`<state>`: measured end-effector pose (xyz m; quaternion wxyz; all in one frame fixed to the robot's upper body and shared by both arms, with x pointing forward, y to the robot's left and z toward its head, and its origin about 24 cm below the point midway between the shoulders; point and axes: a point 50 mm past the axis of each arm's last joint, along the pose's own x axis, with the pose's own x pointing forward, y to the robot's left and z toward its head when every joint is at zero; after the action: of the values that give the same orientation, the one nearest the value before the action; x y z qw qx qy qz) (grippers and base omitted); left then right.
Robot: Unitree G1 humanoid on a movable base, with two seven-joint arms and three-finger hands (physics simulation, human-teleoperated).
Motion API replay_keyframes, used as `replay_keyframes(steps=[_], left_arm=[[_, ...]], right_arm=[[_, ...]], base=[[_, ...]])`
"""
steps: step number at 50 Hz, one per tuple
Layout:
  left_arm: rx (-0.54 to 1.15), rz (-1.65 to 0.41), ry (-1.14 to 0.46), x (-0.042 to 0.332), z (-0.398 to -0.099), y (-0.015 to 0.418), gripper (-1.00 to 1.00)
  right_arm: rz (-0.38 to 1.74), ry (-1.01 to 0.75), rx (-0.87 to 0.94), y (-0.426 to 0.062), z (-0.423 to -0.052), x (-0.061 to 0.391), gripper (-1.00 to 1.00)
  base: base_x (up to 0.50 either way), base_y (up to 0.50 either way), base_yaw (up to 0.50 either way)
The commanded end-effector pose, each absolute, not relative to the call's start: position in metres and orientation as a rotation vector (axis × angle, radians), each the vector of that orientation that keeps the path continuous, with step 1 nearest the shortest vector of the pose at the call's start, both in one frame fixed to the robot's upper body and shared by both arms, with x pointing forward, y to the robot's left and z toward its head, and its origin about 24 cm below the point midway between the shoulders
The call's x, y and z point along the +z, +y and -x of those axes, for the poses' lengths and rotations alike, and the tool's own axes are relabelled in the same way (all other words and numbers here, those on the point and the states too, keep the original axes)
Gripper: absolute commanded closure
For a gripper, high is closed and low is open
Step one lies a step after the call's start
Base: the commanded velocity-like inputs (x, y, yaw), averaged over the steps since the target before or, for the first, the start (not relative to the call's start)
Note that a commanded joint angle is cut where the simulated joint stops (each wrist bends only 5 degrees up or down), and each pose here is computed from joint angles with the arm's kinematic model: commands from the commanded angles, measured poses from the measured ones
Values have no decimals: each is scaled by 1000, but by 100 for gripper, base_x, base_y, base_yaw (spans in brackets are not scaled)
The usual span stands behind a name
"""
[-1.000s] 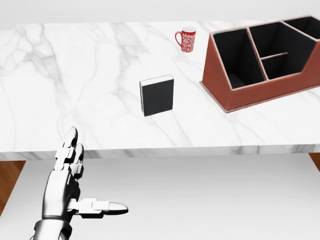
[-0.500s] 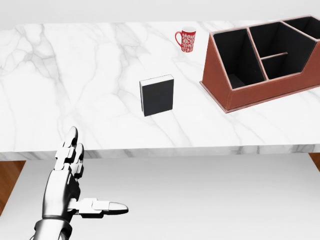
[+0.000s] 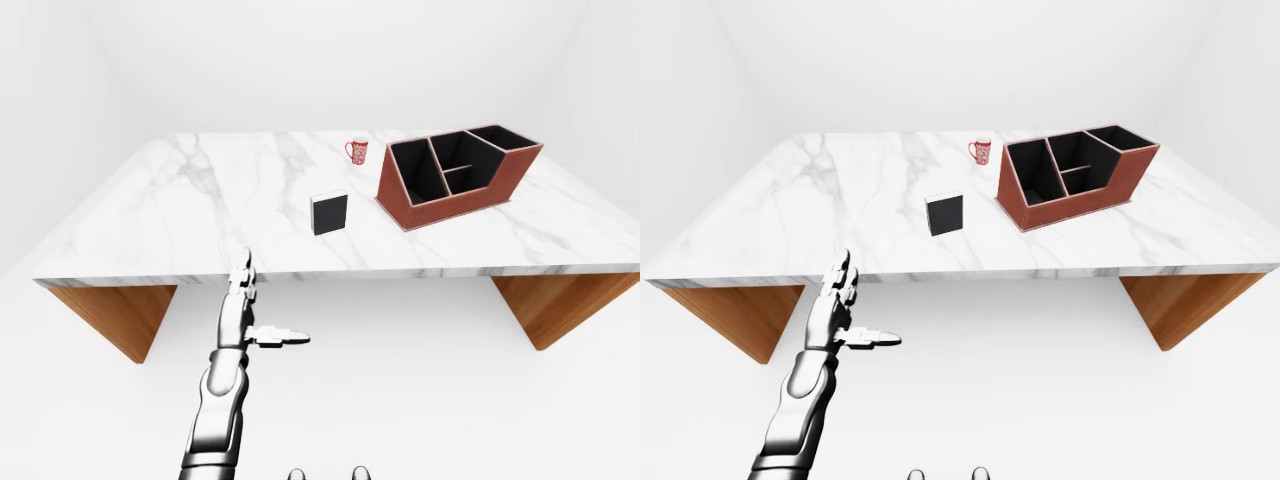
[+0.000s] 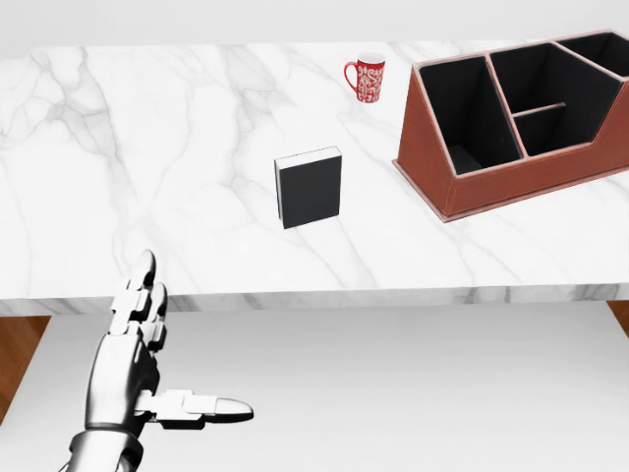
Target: Pick up the book and place it in the left compartment of the caddy.
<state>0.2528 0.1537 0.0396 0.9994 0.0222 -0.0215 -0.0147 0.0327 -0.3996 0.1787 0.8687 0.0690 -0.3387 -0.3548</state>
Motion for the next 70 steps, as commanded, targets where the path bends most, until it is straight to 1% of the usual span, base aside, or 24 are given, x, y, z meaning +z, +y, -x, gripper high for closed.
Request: replay_keyframes(steps=[1, 7, 19, 70], left_arm=[[-32, -48, -34, 38, -254, 154, -100], [-37, -58, -54, 42, -251, 152, -100], [-36, -70, -44, 40, -252, 152, -100], [-43, -73, -41, 39, -251, 150, -100]], right_arm=[[-168, -748, -704, -398, -28, 183, -100], [-141, -733, -724, -398, -29, 183, -100], [-129, -728, -710, -396, -29, 183, -100], [-133, -729, -719, -397, -27, 183, -100]], base=[[0, 0, 0], [0, 0, 0], [0, 0, 0], [0, 0, 26]])
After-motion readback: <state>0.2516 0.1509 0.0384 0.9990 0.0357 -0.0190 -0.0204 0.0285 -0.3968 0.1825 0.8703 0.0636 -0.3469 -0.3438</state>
